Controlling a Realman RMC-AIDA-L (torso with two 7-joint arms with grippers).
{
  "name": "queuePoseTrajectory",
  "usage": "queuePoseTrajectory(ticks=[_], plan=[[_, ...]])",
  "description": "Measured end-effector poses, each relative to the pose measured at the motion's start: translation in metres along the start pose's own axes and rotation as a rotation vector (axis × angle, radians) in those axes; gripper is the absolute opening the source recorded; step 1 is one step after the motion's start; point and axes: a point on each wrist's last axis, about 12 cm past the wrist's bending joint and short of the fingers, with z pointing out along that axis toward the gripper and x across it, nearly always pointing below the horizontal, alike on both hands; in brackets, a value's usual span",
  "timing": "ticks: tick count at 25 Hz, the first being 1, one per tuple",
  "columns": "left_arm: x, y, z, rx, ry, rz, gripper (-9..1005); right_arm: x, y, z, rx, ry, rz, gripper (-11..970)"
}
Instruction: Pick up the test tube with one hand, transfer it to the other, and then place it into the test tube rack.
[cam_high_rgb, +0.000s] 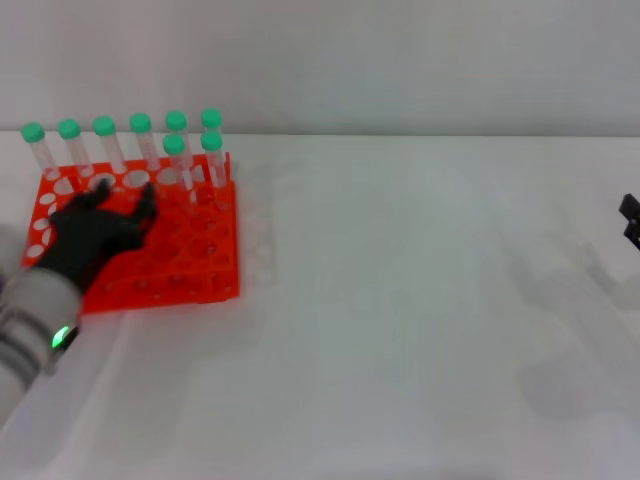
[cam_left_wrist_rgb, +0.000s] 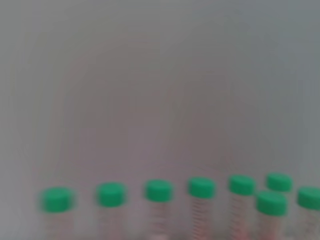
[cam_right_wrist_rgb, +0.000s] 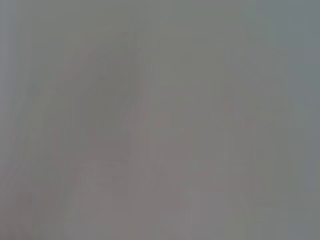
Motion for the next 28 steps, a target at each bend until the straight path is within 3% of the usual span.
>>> queuePoseTrajectory(ticks=[2, 3, 9, 14, 22, 28], plan=[[0.009, 0.015, -0.036, -0.071, -0.103, -0.077, 466, 0.001, -0.002, -0.002, 0.018, 0.002, -0.011, 650], [0.009, 0.015, -0.036, -0.071, -0.103, -0.077, 490, 0.001, -0.004, -0.003, 0.030, 0.002, -0.016, 650], [0.031, 0.053, -0.111, -0.324, -0.253, -0.298, 630, 0.006, -0.011, -0.014, 0.113, 0.009, 0.005, 651], [0.041, 0.068, -0.146, -0.400, -0.312, -0.382, 858, 0.010, -0.015, -0.023, 0.175, 0.011, 0.039, 652], [0.042, 0.068, -0.152, -0.399, -0.323, -0.394, 873, 0.012, -0.012, -0.033, 0.209, -0.023, 0.086, 713], [0.041, 0.067, -0.148, -0.388, -0.318, -0.390, 872, 0.018, -0.008, -0.039, 0.214, 0.004, 0.105, 877]])
